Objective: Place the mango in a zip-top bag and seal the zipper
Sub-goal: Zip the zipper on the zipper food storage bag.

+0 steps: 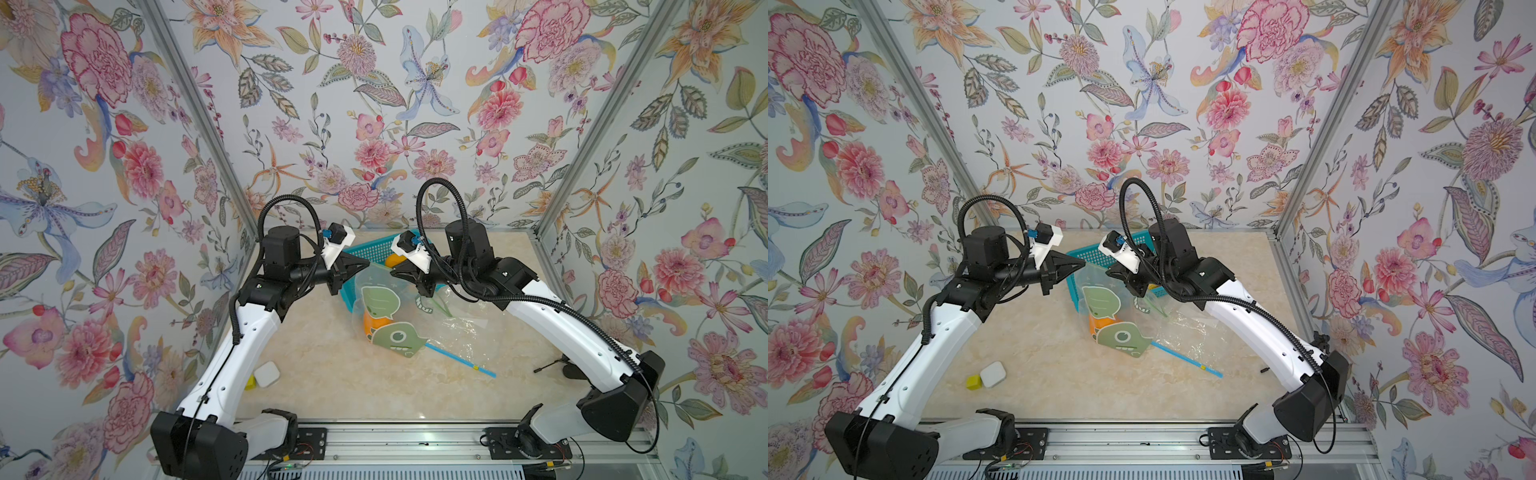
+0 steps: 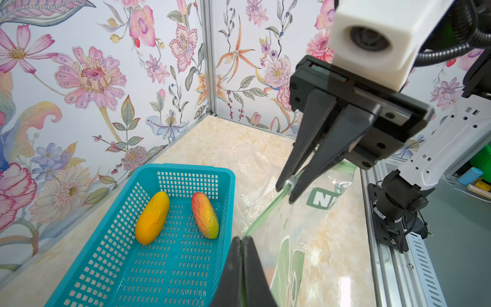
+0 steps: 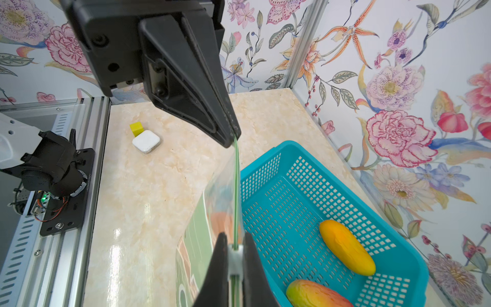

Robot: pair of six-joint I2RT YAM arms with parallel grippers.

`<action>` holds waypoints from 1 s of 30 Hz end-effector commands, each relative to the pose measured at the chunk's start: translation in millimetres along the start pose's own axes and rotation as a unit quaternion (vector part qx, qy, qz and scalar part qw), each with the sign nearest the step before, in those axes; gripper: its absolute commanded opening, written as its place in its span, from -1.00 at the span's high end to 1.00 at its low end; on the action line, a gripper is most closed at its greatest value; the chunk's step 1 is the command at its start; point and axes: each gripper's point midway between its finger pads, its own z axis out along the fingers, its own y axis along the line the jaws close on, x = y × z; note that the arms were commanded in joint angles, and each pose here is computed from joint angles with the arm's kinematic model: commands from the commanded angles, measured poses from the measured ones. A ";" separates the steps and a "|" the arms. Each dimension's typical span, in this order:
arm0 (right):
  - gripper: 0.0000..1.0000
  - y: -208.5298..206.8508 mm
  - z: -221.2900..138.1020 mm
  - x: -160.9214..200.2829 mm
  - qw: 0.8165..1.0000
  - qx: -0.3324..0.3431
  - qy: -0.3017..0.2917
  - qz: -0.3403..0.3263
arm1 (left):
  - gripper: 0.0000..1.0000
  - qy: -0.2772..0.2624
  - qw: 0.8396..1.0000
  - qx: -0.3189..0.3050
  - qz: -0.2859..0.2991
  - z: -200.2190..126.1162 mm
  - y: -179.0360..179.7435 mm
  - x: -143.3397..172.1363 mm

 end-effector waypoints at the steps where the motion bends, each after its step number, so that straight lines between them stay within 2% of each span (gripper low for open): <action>1: 0.94 -2.3 -23.8 17.7 1.000 0.018 0.024 0.003 | 1.00 -0.023 0.996 -0.088 0.004 -20.8 29.4 -14.9; 14: 0.97 -12.9 -63.8 53.3 0.997 0.061 0.044 0.035 | 1.00 -0.030 0.986 -0.157 -0.038 -42.5 60.5 -2.7; 30: 0.96 -12.9 -77.0 63.7 0.995 0.078 0.054 0.040 | 1.00 -0.042 0.979 -0.190 -0.059 -56.5 73.1 -0.4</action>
